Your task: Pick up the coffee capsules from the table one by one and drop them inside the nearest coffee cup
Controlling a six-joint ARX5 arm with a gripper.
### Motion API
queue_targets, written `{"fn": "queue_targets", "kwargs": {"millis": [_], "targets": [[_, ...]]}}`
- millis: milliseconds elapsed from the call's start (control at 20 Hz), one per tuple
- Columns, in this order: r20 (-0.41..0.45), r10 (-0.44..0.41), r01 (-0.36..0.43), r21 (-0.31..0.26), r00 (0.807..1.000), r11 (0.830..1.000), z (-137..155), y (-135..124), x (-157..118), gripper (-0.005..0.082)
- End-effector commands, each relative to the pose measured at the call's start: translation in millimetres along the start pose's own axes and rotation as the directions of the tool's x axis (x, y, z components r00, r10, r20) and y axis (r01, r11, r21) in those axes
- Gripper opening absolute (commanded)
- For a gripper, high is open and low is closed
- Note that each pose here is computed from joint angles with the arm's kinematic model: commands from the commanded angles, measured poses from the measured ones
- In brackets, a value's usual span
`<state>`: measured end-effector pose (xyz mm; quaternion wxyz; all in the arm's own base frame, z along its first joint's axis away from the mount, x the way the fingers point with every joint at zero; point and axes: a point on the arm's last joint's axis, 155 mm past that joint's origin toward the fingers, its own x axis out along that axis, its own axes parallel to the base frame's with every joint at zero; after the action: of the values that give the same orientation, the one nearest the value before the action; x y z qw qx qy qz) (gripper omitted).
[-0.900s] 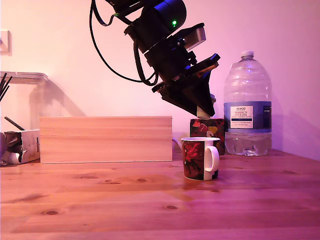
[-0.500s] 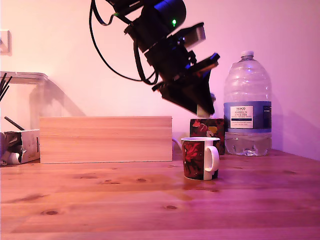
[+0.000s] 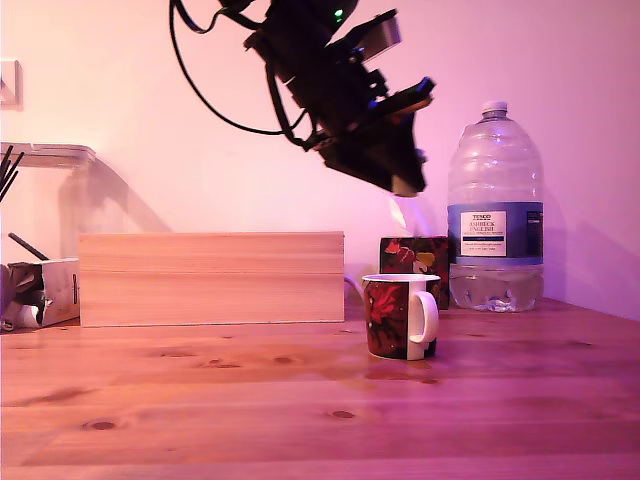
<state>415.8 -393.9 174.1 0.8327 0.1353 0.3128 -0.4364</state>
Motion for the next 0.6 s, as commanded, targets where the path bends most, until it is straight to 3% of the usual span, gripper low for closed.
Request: {"fn": "queue_targets", "kwargs": {"millis": [0,250,550], "targets": [[-0.007,0.007,-0.007,-0.007,1.0,1.0,-2,3,1,0.0183],[-0.102,0.007,-0.01,-0.029,0.995,1.0,-18,9,16,0.0184],[-0.221,0.014,-0.022,-0.034,0.975,0.999,-29,18,40,0.0184]]}}
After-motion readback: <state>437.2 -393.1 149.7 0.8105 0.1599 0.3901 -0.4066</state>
